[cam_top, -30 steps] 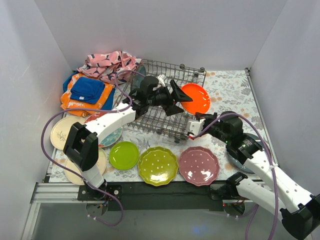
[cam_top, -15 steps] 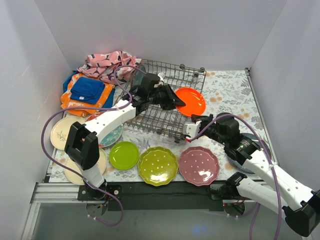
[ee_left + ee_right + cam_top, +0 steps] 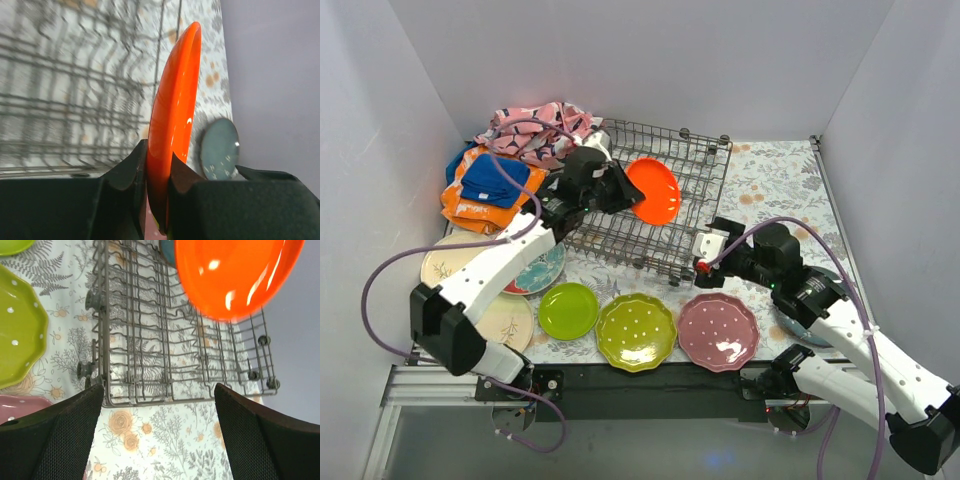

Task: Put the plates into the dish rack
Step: Insert the plate into the dish rack

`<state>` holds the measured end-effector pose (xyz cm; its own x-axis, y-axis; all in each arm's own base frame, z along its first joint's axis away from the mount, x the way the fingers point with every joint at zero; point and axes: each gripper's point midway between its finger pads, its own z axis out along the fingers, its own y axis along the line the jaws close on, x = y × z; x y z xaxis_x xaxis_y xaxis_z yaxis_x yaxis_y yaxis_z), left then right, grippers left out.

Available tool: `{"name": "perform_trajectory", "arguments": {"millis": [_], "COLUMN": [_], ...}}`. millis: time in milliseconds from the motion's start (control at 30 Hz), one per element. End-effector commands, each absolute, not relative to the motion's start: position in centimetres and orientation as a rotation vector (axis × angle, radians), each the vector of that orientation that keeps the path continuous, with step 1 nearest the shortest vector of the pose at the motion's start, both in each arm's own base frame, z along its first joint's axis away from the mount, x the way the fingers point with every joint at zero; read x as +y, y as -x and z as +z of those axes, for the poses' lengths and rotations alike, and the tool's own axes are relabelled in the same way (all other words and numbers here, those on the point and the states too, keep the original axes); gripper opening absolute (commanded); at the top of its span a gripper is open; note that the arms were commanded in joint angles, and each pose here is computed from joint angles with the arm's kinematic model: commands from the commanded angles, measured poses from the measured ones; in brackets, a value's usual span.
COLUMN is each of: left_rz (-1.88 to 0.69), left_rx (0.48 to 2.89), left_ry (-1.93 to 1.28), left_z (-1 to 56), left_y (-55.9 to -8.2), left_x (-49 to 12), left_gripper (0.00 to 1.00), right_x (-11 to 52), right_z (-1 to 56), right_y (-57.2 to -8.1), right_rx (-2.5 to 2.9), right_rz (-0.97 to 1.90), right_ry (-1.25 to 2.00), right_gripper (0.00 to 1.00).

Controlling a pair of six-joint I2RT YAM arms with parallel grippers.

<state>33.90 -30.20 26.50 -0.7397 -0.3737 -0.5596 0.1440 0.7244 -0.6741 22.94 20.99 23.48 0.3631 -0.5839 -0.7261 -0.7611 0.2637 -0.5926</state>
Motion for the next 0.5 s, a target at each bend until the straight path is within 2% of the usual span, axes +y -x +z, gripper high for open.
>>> {"name": "perform_trajectory", "arguments": {"millis": [0, 233, 467], "left_rz": [-0.61, -0.223, 0.005], "left_rx": [2.036, 1.975, 1.929], "left_ry": [0.145, 0.0, -0.091], "left_z": [29.6, 29.3, 28.6], "left_y": [-36.3, -41.0, -45.6], "left_x": [-23.2, -20.0, -19.7], "left_gripper": [0.0, 0.0, 0.0], "right_x": [19.9, 15.6, 12.2], "right_z": [24.3, 20.9, 19.9], "right_y": [-23.5, -27.5, -30.0], "right_rx": [1.473, 1.753, 1.877], "right_rz": [0.298, 0.252, 0.215], "right_ry": [1.204, 0.91, 0.757], "right_gripper": [0.98, 0.98, 0.98]}}
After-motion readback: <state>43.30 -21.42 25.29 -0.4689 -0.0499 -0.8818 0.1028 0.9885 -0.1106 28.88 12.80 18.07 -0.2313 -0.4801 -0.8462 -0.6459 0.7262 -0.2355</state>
